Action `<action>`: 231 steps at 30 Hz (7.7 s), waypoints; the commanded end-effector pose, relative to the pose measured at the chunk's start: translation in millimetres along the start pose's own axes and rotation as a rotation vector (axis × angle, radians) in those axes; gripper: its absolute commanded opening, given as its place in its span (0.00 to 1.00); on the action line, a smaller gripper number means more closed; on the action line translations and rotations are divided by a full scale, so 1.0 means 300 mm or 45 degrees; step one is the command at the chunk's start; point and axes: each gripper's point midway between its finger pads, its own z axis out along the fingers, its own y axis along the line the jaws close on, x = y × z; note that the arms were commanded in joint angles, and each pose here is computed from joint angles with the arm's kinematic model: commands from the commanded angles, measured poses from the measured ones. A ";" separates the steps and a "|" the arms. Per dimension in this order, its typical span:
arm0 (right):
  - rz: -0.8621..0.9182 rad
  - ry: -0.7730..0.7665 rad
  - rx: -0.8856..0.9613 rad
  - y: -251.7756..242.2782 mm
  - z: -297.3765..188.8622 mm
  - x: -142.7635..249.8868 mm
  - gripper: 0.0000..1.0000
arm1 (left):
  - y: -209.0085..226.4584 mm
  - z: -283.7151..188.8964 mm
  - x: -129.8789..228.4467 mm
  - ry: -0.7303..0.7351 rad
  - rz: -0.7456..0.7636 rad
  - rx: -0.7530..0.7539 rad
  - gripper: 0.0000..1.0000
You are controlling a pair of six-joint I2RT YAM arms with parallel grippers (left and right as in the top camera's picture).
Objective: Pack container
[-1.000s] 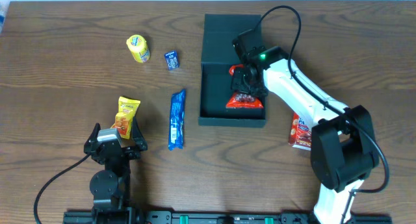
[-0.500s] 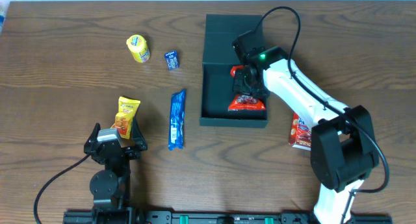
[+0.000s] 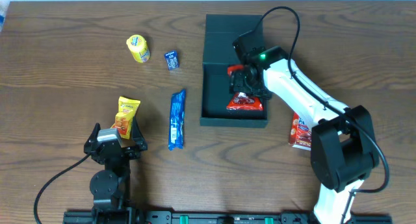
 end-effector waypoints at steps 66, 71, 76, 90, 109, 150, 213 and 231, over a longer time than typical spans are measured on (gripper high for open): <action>0.116 -0.037 0.200 -0.657 0.050 0.184 0.99 | 0.021 0.003 0.062 0.075 0.010 -0.042 0.96; 0.116 -0.021 0.205 -0.659 0.073 0.186 0.99 | 0.022 0.003 0.062 0.075 0.009 -0.042 0.95; 0.115 0.001 0.211 -0.664 0.088 0.206 0.99 | 0.021 0.003 0.062 0.075 0.010 -0.041 0.95; 0.111 0.033 0.220 -0.678 0.125 0.263 0.89 | 0.022 0.003 0.062 0.075 0.009 -0.042 0.95; 0.158 -0.010 0.208 -0.670 0.099 0.246 0.53 | 0.021 0.003 0.062 0.075 0.010 -0.042 0.96; -0.096 -0.275 -0.481 0.121 -0.443 0.185 0.40 | 0.021 0.003 0.062 0.075 0.010 -0.042 0.95; -0.332 -0.489 -0.296 0.240 -0.504 0.023 0.99 | 0.021 0.003 0.062 0.075 0.010 -0.041 0.95; -0.583 -0.905 -0.212 -0.186 -0.755 0.274 0.99 | 0.021 0.003 0.062 0.075 0.010 -0.042 0.95</action>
